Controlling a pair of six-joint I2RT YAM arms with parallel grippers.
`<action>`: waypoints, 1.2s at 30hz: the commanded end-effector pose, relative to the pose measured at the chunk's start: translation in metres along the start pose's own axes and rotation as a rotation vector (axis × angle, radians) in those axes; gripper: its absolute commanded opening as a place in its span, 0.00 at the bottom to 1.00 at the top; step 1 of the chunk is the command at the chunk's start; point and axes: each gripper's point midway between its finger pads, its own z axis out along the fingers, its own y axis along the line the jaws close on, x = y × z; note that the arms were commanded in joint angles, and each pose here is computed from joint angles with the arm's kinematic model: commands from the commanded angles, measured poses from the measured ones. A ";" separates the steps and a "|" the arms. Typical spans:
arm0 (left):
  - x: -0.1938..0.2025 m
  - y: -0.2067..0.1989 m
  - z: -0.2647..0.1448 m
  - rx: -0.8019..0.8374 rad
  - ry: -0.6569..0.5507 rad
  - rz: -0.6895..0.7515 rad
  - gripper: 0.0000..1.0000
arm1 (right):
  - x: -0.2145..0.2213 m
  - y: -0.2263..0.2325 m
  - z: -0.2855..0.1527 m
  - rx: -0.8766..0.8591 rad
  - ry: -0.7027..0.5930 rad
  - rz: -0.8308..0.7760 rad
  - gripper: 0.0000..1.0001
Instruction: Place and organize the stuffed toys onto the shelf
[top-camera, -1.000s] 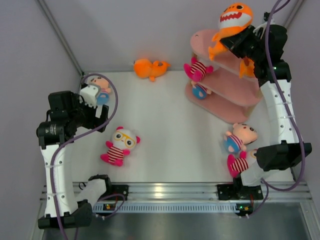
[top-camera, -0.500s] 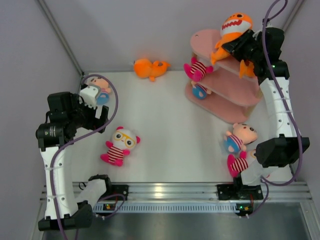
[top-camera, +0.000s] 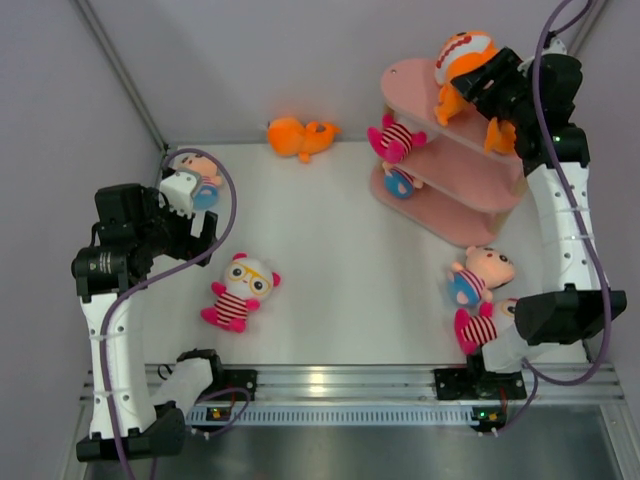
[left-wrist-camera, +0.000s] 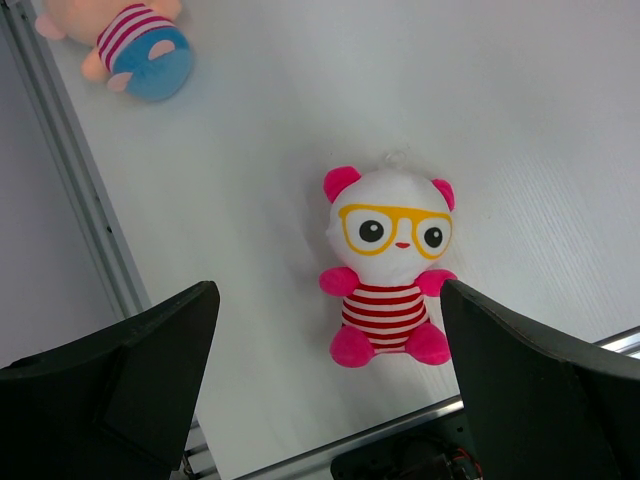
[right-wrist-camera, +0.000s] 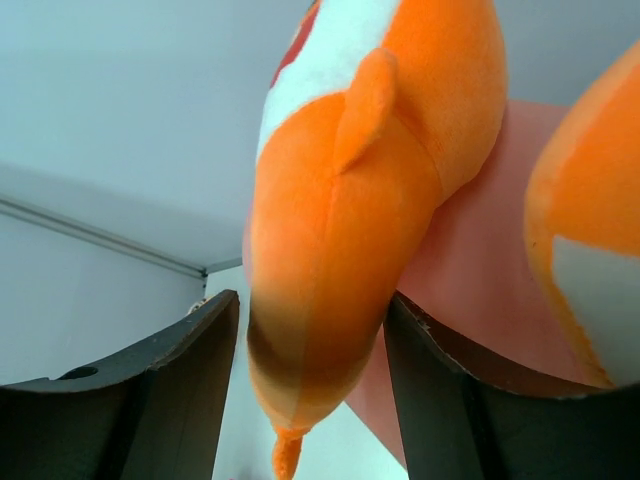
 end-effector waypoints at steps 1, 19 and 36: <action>-0.006 -0.003 -0.003 0.009 -0.035 0.013 0.98 | -0.034 0.021 -0.037 -0.014 -0.131 -0.064 0.60; -0.009 -0.005 -0.003 0.020 -0.042 0.004 0.98 | -0.075 0.026 -0.043 0.197 -0.248 -0.488 0.63; -0.004 -0.002 0.002 0.015 -0.016 -0.004 0.98 | -0.077 -0.019 0.021 0.585 -0.300 -0.790 0.67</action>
